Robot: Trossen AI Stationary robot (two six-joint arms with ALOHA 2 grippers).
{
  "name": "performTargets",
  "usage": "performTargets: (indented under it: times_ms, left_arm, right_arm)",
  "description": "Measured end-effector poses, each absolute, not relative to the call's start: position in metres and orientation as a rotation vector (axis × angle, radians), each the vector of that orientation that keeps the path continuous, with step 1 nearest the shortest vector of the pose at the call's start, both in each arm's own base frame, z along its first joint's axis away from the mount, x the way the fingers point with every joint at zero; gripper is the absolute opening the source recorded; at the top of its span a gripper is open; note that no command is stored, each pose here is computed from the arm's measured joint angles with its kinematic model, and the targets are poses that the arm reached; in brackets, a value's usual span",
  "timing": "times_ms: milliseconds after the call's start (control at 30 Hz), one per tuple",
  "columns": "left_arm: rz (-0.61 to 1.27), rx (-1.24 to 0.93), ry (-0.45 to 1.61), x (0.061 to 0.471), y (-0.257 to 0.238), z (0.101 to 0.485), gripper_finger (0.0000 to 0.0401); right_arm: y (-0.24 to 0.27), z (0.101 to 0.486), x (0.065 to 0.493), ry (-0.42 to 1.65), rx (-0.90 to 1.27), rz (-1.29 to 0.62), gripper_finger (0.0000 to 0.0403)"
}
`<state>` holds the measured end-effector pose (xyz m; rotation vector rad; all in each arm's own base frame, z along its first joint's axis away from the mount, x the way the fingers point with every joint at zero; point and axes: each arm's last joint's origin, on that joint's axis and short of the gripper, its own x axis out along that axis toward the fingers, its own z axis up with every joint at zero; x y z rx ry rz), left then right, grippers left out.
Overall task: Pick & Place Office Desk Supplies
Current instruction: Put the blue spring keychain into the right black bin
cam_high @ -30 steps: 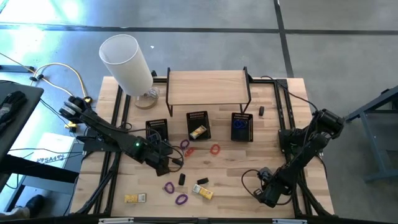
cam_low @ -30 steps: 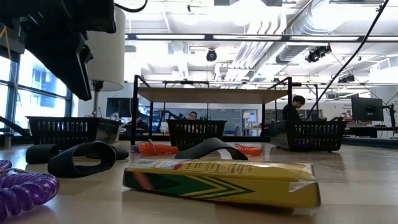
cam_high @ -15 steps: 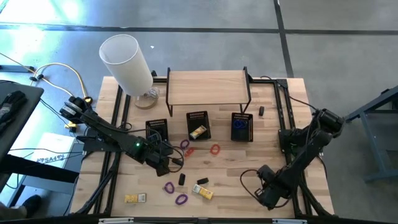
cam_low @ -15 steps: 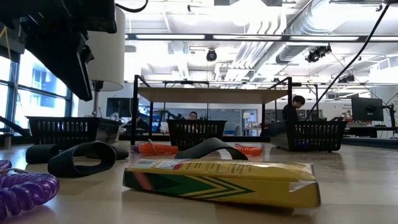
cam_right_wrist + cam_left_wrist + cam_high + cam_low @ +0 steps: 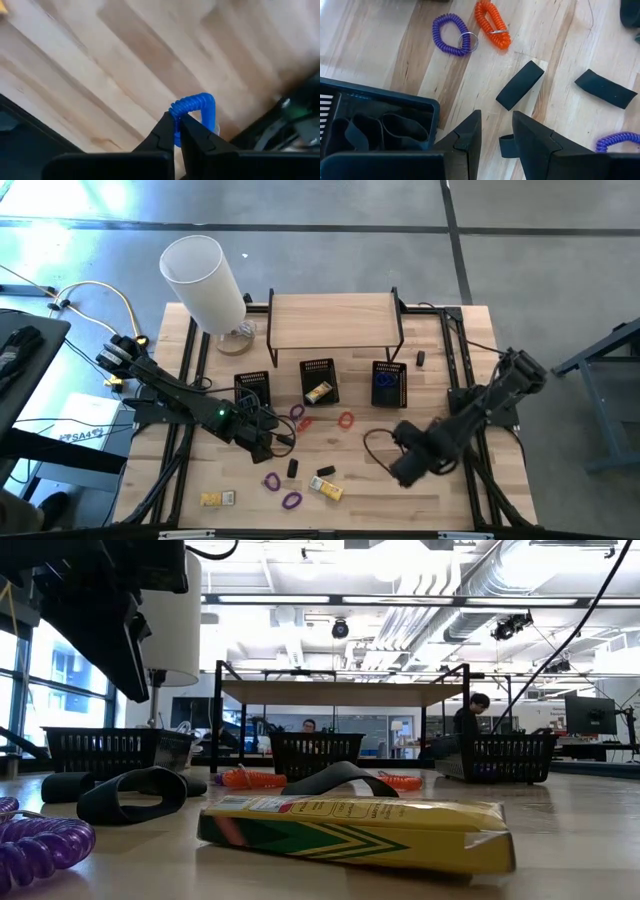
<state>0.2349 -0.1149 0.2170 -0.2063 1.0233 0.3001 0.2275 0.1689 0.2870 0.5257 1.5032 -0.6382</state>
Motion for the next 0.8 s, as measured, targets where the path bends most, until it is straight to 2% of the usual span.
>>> performTargets:
  times_ms: [233,533,800]
  left_arm:
    - [0.299,-0.206,1.023,0.235,-0.115,0.217,0.0104]
    - [0.299,-0.205,1.023,0.235,-0.115,0.217,0.0104]
    - [0.299,-0.204,1.023,0.235,-0.115,0.217,0.0104]
  right_arm:
    - [0.122,0.309,0.251,1.503,0.414,-0.602,0.0004]
    - [0.051,0.31,0.279,1.464,0.303,-0.588,0.0004]
    - [-0.005,0.309,0.297,1.375,0.29,-0.574,0.0004]
